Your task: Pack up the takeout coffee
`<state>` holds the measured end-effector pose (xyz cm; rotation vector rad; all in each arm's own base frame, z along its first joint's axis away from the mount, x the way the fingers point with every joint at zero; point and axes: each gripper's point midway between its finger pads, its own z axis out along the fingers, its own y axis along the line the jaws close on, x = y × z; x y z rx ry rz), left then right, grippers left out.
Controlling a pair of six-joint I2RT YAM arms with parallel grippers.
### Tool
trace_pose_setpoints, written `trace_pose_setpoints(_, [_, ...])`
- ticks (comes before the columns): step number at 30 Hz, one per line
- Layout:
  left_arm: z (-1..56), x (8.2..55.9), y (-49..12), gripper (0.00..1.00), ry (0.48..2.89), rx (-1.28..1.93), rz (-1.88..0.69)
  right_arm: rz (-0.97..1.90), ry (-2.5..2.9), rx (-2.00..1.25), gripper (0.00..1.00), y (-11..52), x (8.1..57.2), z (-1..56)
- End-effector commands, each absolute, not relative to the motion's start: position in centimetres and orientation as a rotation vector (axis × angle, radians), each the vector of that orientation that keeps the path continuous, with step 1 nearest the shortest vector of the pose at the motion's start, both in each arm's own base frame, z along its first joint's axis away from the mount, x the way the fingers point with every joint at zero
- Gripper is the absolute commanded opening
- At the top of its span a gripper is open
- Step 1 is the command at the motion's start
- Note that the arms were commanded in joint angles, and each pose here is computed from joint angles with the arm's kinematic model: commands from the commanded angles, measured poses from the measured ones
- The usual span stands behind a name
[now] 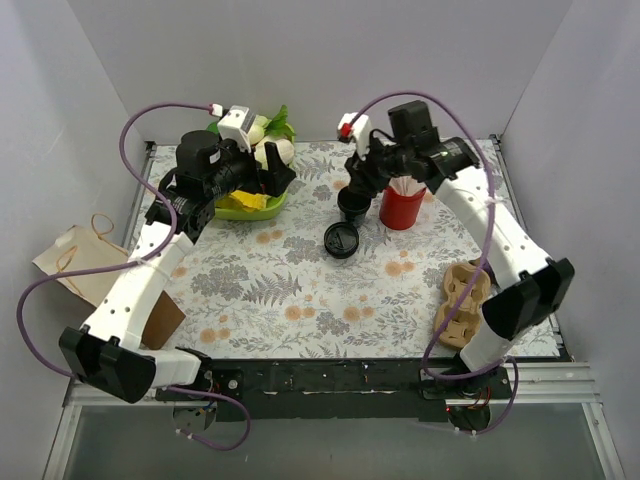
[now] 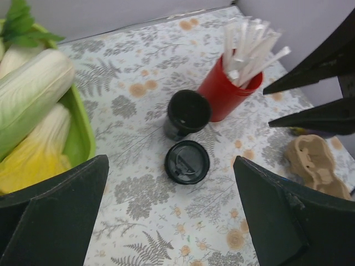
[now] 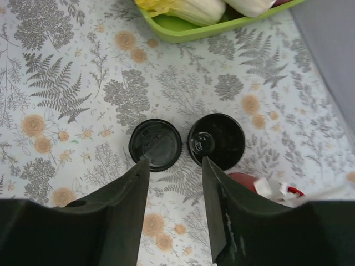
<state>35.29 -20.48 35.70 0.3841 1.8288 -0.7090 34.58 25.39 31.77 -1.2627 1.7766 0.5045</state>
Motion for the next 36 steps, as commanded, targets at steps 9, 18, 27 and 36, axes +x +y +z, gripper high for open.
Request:
trace_pose_setpoints(9, [34.7,33.3,-15.1,0.98,1.797,0.242,-0.468,0.385,1.927,-1.355,0.40,29.5,36.9,24.2])
trace_pose_setpoints(18, [33.2,33.9,-15.9,0.98,1.796,0.239,-0.507,0.378,2.031,-1.410,0.40,29.2,37.8,19.9])
trace_pose_setpoints(27, [33.2,34.0,-16.3,0.98,1.799,0.250,-0.527,0.346,2.095,-1.430,0.41,28.6,39.6,16.8])
trace_pose_setpoints(36, [32.9,34.1,-16.4,0.98,1.805,0.260,-0.532,0.347,2.131,-1.401,0.38,27.8,40.8,15.6])
